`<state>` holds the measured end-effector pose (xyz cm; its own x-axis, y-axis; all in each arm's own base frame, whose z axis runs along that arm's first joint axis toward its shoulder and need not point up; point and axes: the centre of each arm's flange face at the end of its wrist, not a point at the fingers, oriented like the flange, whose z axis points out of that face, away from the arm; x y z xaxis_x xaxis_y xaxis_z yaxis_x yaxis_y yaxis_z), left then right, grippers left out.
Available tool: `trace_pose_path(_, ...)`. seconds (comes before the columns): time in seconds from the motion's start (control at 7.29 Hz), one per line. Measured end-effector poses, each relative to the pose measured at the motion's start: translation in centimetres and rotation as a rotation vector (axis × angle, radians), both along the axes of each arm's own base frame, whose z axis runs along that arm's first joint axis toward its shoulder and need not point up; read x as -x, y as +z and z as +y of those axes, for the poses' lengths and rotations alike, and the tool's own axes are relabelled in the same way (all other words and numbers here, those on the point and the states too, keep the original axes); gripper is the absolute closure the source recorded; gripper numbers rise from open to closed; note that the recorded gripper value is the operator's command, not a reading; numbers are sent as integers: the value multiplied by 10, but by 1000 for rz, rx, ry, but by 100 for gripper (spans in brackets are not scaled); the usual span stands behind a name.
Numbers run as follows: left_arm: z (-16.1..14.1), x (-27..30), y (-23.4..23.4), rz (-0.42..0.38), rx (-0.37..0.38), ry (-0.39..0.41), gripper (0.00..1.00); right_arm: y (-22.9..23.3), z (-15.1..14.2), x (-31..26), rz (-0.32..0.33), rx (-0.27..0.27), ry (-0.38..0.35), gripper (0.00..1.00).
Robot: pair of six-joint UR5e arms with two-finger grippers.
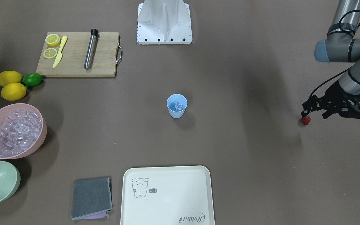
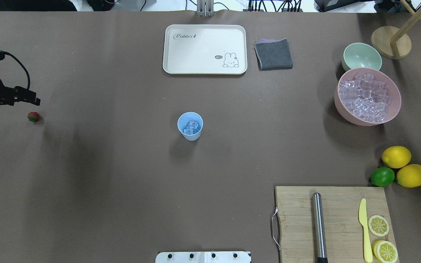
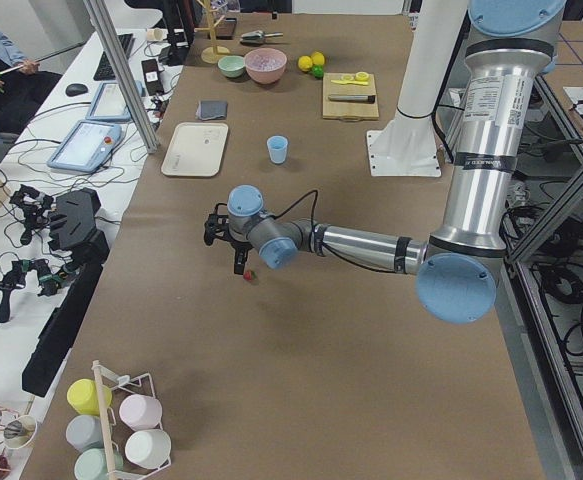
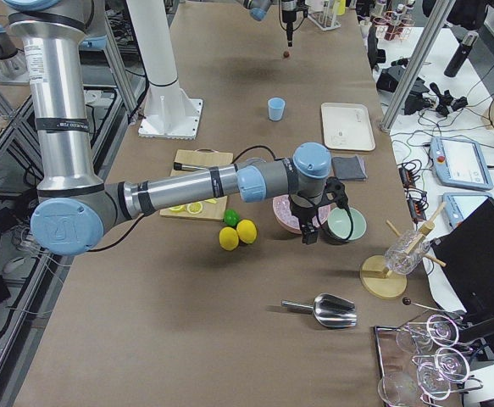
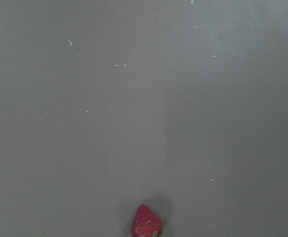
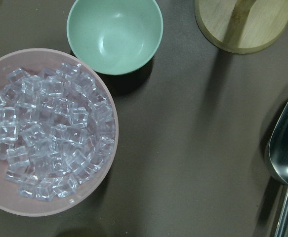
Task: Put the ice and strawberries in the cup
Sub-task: 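Lower the left gripper onto the red strawberry and grasp it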
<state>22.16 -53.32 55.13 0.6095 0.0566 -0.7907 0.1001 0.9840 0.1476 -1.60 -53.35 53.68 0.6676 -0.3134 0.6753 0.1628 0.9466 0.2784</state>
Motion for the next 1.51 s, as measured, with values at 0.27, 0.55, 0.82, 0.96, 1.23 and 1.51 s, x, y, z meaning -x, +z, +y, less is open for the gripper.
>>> trace_pose_path(0.27,0,-8,19,-40,11,-7,3,-6,-1,0,-2,-10,1,1)
trace_pose_path(0.55,3,-24,30,-80,13,-6,7,-10,-2,0,-3,-17,2,1)
trace_pose_path(0.82,6,-35,35,-101,10,-3,27,-11,-3,0,-3,-19,3,1)
trace_pose_path(0.96,7,-37,37,-106,13,-2,41,-11,-3,0,-3,-17,5,1)
trace_pose_path(1.23,7,-38,42,-113,21,0,82,-12,-4,0,-4,-16,7,1)
trace_pose_path(1.51,7,-38,39,-111,24,-4,100,-12,-3,0,-5,-14,10,1)
